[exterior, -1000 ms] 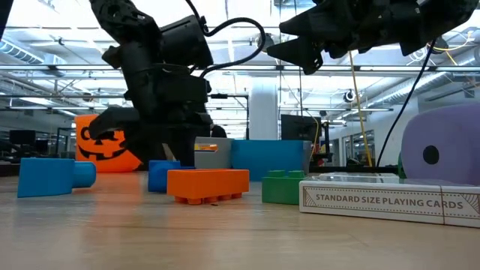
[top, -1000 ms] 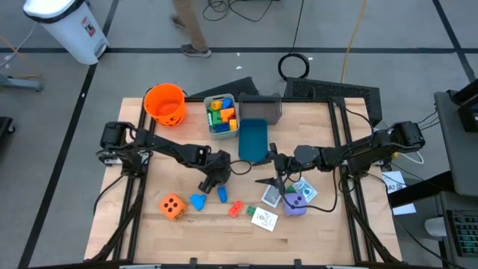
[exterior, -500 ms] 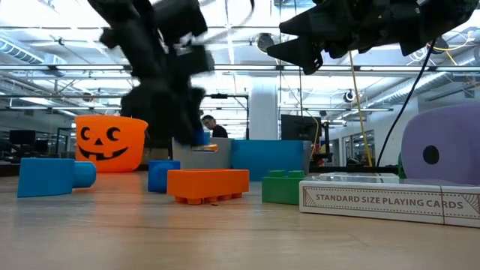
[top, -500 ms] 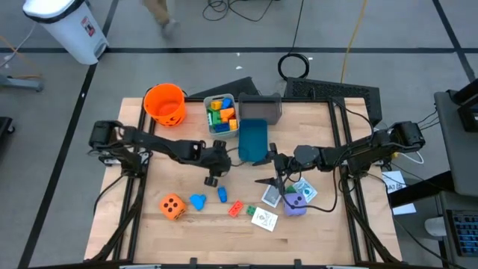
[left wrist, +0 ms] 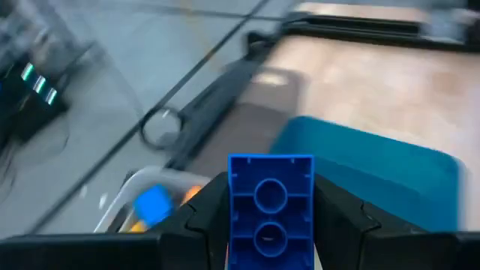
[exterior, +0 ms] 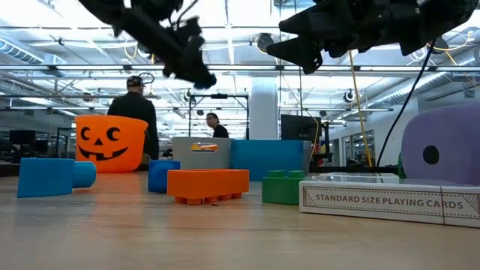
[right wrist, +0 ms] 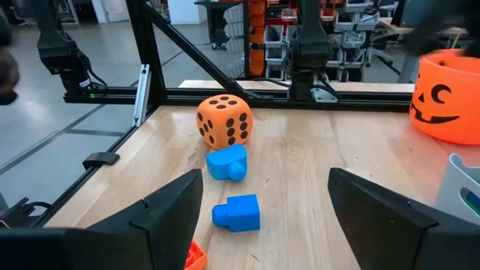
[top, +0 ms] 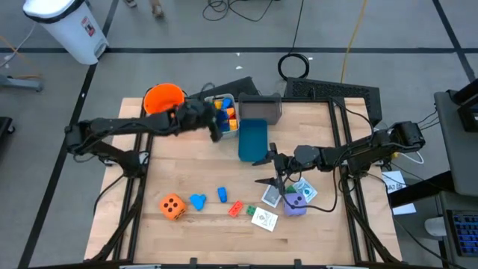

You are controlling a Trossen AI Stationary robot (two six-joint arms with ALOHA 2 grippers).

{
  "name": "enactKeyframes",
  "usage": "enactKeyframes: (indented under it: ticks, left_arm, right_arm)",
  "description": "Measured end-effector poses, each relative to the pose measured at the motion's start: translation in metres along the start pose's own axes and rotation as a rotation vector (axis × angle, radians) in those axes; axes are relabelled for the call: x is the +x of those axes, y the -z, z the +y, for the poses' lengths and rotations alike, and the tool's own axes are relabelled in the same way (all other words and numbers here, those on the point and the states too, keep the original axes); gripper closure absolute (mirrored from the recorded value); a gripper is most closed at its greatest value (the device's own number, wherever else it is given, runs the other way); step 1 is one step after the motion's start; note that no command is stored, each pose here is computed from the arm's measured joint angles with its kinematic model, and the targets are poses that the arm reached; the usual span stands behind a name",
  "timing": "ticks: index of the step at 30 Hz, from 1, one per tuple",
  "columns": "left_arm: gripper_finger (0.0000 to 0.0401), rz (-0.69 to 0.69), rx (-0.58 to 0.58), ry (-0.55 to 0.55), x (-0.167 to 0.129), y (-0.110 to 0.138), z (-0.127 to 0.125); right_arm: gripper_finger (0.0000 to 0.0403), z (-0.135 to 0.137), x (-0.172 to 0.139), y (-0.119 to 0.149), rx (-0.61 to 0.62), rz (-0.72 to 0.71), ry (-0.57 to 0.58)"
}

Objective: Pick & Place Toys
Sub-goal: Put the small blue gamepiece into the white bin, then put the light blue 1 stud gamepiece into the white bin

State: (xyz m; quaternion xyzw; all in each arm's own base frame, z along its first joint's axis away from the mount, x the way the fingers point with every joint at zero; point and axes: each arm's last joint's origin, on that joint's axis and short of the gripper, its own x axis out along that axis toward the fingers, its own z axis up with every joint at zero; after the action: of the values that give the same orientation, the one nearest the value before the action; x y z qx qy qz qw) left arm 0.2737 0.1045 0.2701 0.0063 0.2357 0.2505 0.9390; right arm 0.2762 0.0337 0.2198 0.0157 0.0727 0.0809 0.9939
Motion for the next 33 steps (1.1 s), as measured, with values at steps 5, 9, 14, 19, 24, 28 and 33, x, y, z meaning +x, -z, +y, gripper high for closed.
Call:
enactKeyframes:
  ticks: [5, 9, 14, 19, 24, 28, 33]
  left_arm:
    - [0.0254, 0.094, -0.247, -0.199, 0.029, 0.021, 0.043]
    - [0.0254, 0.164, -0.404, -0.299, 0.051, 0.043, 0.067]
    - [0.0244, 0.229, -0.512, -0.343, 0.072, 0.065, 0.075]
    - [0.0202, 0.246, -0.541, -0.391, 0.078, 0.073, 0.079]
    - [0.0151, 0.258, -0.507, -0.3, 0.077, 0.071, 0.076]
    - [0.0126, 0.244, -0.487, -0.197, 0.078, 0.068, 0.073]
    - [0.0116, 0.19, -0.479, -0.158, 0.065, 0.054, 0.074]
  right_arm:
    - [0.0122, -0.002, 0.0, 0.0, 0.001, -0.001, 0.007]
    - [0.0122, -0.005, 0.0, 0.0, 0.005, 0.006, 0.018]
    - [0.0122, -0.005, 0.0, 0.001, 0.004, 0.01, 0.019]
    - [0.0122, -0.005, 0.0, 0.001, 0.007, 0.01, 0.019]
    - [0.0122, -0.005, 0.0, 0.001, 0.007, 0.01, 0.019]
    - [0.0122, -0.005, 0.0, 0.001, 0.007, 0.011, 0.019]
    - [0.0122, -0.005, 0.0, 0.001, 0.007, 0.011, 0.019]
